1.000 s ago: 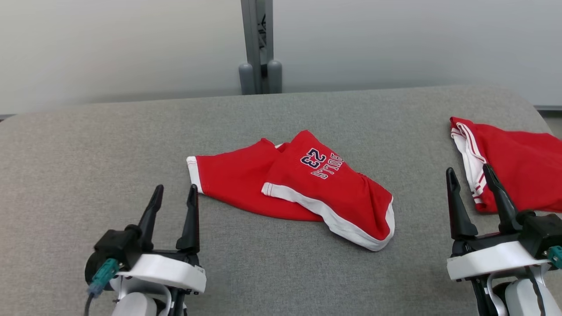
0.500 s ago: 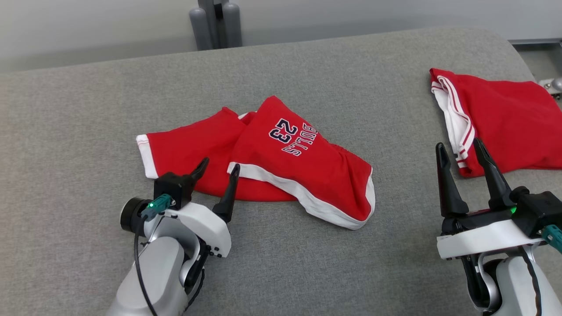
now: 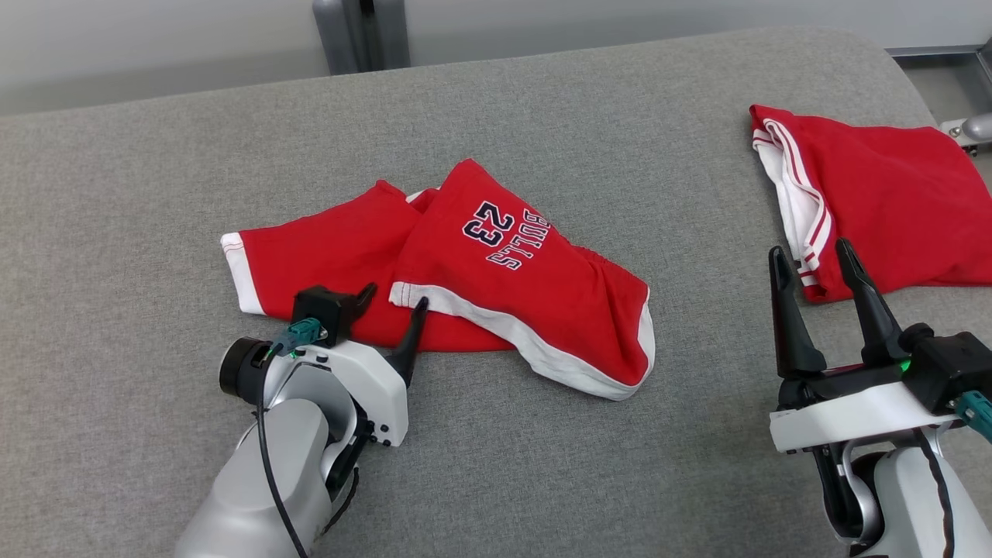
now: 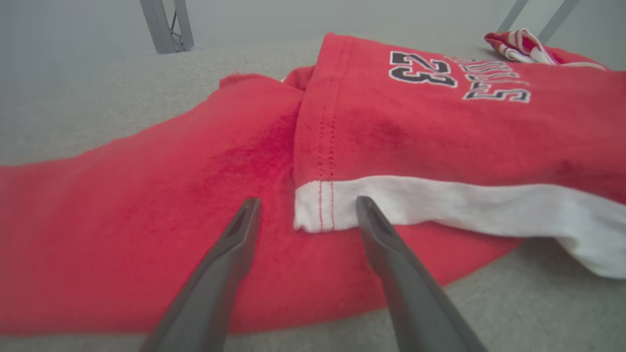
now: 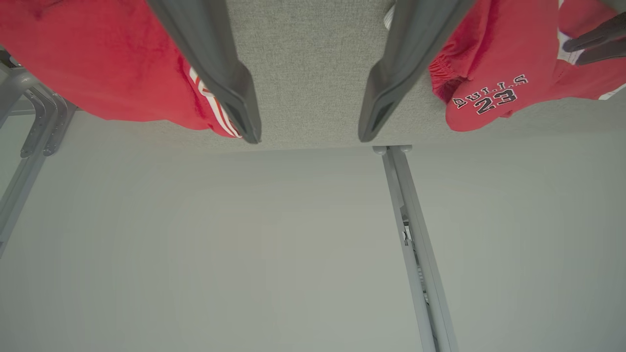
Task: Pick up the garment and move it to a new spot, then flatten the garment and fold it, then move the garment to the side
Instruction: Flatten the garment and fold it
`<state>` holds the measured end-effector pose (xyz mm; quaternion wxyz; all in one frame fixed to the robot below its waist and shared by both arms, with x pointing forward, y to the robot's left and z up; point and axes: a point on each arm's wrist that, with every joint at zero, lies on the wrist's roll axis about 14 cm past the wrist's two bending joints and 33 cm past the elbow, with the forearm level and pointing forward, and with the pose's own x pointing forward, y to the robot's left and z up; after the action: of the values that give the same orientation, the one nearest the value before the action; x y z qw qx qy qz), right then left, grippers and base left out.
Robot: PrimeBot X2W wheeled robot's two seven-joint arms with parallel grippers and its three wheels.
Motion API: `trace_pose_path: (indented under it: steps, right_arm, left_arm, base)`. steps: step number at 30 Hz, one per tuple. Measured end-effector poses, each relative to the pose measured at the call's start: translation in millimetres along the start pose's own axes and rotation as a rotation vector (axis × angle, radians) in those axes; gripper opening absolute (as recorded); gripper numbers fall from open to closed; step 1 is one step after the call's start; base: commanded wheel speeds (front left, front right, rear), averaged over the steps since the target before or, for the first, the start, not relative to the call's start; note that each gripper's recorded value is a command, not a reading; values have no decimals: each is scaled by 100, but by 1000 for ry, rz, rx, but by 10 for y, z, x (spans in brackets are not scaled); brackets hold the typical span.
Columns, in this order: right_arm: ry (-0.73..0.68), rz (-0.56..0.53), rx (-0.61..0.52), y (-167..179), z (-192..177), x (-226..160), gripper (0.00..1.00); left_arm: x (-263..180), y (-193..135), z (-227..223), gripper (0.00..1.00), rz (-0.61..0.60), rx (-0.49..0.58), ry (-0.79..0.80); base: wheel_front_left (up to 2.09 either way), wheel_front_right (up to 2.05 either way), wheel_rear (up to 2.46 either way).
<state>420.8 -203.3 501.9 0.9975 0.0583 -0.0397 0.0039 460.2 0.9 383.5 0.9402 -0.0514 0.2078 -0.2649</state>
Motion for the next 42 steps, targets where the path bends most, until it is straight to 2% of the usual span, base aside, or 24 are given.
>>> trace_pose_path:
  steps: [13,14,15,17,18,19,27,32,38,42]
  right_arm:
    - [8,3,3,19,-26,2,100]
    - [10,2,3,16,-31,1,100]
    - [11,1,3,14,-35,3,100]
    - [11,1,4,14,-33,9,100]
    - [11,1,4,15,-32,9,100]
    - [10,1,4,15,-31,8,100]
    - [4,2,7,27,-3,-1,100]
    - [29,17,-6,33,-55,-55,100]
    - [78,157,-96,265,-168,-35,100]
    - [156,260,-161,381,-373,-74,100]
  left_arm:
    - [62,-60,-5,100,-35,34,15]
    - [63,-67,-14,87,-38,37,19]
    - [61,-75,-28,57,-41,32,22]
    - [57,-84,-40,22,-45,30,23]
    - [55,-87,-43,7,-46,30,23]
    - [53,-93,-39,0,-48,28,21]
    - [1,-99,47,0,-44,22,-14]
    - [-111,-77,267,0,-23,5,-92]
    - [-310,16,329,0,21,-10,-138]
    - [-513,191,347,0,88,-27,-171]
  base:
    - [0,0,0]
    - [0,0,0]
    - [0,0,0]
    - [0,0,0]
    - [0,0,0]
    - [0,0,0]
    - [0,0,0]
    - [0,0,0]
    - [0,0,0]
    - [0,0,0]
